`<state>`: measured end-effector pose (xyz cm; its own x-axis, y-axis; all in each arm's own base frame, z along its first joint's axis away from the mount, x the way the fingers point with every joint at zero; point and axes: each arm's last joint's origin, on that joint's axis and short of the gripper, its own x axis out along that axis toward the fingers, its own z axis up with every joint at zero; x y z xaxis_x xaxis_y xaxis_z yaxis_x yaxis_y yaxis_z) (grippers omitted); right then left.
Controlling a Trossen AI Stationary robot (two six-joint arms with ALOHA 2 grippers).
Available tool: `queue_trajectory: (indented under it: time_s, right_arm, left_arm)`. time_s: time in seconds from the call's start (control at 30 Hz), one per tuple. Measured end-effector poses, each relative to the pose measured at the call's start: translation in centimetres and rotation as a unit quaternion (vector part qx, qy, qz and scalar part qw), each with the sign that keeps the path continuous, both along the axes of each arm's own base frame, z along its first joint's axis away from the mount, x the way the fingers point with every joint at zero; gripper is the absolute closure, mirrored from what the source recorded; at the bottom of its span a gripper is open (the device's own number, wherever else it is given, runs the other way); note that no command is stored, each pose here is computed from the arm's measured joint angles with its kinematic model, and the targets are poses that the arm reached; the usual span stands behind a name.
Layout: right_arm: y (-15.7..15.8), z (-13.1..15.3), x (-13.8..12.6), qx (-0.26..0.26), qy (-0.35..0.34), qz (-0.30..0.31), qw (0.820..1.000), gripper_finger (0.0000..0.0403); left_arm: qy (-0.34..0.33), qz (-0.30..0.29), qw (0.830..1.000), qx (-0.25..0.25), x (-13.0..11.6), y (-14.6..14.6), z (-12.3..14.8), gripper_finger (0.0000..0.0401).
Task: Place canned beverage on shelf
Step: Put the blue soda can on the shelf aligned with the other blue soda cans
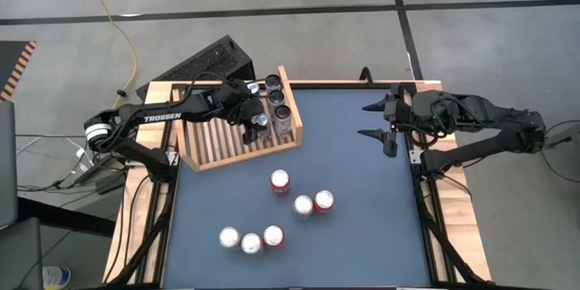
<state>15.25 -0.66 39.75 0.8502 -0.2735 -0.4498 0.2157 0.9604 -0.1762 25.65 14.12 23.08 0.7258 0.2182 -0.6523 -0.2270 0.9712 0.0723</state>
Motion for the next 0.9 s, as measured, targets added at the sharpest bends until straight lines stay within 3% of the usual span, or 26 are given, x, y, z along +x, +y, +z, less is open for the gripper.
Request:
queue_trajectory:
  time_s: [0.7, 0.9]
  right_arm:
    - [0.00, -0.02, -0.01, 0.000, 0.001, 0.000, 1.000, 0.0117]
    - [0.08, -0.05, 0.00, 0.027, -0.004, 0.001, 1.000, 0.0117]
  left_arm:
    - [0.001, 0.008, 1.000, -0.008, -0.15, 0.03, 0.31, 0.0173]
    - [-0.004, -0.012, 1.000, -0.005, -0.06, -0.02, 0.40, 0.0132]
